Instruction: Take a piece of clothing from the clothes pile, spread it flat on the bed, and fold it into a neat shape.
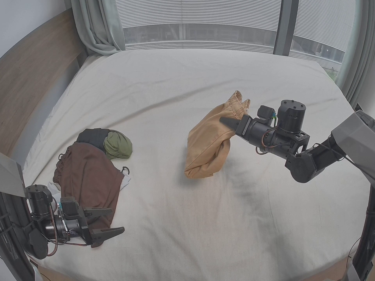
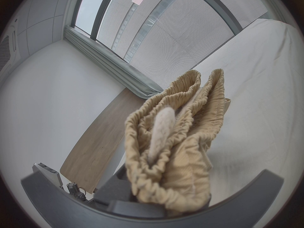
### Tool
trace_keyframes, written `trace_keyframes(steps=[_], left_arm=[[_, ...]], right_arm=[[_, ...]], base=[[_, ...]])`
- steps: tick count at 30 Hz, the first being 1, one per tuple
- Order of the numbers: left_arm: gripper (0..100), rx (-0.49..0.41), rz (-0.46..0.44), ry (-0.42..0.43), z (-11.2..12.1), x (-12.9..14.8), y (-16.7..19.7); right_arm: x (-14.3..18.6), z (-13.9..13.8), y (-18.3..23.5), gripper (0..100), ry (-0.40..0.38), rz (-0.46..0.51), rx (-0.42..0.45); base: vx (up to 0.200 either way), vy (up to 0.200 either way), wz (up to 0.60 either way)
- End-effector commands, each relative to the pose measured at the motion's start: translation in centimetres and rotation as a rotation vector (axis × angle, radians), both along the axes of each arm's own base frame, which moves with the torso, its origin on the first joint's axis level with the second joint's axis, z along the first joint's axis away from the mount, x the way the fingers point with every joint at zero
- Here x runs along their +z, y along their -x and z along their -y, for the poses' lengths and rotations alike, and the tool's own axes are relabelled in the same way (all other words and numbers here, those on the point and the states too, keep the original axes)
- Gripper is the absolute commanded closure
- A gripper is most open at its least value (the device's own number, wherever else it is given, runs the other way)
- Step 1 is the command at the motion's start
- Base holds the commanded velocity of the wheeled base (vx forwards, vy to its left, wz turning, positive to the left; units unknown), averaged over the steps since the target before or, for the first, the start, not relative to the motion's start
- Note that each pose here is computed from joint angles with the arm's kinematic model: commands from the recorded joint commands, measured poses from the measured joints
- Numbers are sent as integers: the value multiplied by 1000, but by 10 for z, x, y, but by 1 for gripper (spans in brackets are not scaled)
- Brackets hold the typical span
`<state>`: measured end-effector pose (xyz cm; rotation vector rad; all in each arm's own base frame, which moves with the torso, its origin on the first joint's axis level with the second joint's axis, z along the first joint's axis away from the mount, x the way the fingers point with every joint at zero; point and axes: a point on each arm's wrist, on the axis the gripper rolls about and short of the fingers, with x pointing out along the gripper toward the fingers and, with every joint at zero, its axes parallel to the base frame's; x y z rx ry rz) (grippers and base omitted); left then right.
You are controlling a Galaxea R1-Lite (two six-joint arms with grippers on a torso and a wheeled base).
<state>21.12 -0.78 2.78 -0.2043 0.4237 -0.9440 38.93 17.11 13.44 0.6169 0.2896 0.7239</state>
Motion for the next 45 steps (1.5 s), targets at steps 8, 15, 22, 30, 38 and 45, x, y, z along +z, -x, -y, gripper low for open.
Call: trace_keyframes(steps=[8, 15, 22, 30, 38, 45], left_arm=[[0, 5, -4, 0, -1, -1, 0], [0, 8, -7, 1, -2, -2, -1], [0, 9, -9, 2, -2, -2, -1], [0, 9, -13, 2, -2, -3, -1], [0, -1, -20, 8, -2, -5, -1], [0, -1, -20, 8, -2, -5, -1]], right_arm=[[-8, -18, -31, 100, 13, -9, 10], [-21, -32, -44, 100, 29, -7, 26], [-60, -33, -63, 100, 51, -44, 14], [-105, -1, -54, 100, 102, -135, -38], [-142, 17, -28, 100, 126, -185, -73], [-169, 18, -20, 100, 129, -193, -72]], base=[[0, 0, 0], [0, 0, 0], [0, 0, 0], [0, 0, 0], [0, 0, 0], [0, 0, 0]])
